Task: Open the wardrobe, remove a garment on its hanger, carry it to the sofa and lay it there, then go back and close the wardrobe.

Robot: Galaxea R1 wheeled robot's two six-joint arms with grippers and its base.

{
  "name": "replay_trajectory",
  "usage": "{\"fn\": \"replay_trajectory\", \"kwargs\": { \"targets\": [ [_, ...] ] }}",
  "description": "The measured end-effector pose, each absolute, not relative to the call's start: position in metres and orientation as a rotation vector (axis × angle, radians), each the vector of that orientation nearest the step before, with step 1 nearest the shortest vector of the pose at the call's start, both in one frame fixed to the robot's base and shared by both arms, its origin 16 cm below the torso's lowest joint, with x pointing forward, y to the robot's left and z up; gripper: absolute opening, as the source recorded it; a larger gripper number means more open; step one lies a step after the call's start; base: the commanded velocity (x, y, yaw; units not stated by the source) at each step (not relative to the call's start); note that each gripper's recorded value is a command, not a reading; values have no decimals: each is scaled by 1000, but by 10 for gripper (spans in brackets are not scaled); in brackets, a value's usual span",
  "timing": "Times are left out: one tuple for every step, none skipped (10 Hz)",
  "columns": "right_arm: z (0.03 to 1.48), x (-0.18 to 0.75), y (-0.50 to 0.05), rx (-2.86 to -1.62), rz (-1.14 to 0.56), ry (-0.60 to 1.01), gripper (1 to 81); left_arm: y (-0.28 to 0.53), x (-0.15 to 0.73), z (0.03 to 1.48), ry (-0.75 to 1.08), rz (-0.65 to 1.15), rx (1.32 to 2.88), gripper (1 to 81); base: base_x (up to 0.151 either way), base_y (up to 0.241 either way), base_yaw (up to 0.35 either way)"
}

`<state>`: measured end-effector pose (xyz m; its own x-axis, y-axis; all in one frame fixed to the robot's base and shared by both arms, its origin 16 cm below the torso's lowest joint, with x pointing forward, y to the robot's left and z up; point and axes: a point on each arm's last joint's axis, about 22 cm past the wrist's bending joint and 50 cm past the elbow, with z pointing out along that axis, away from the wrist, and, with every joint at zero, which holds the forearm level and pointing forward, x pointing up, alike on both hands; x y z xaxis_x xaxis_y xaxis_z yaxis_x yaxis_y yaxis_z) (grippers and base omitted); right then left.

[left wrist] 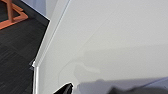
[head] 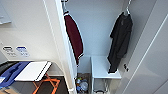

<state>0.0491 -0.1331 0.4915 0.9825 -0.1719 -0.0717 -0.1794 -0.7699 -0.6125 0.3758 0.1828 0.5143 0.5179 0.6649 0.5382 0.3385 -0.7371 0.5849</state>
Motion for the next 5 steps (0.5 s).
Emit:
{"fn": "replay_trajectory", "kwargs": {
  "targets": [
    [491, 49, -134, -2466, 16, 245, 811, 193, 372, 512, 869, 1098, 2360, 811, 0, 0, 0],
    [491, 49, -133, -2465, 16, 244, 811, 201, 368, 508, 924, 1098, 2368, 811, 0, 0, 0],
    [492, 49, -132, -2463, 16, 244, 811, 211, 363, 505, 989, 1098, 2365, 811, 0, 0, 0],
    [492, 49, -128, -2459, 17, 244, 811, 223, 360, 503, 1029, 1109, 2367, 811, 0, 0, 0],
    [493, 49, -123, -2453, 18, 245, 811, 240, 356, 503, 1069, 1135, 2364, 811, 0, 0, 0]
  ]
}}
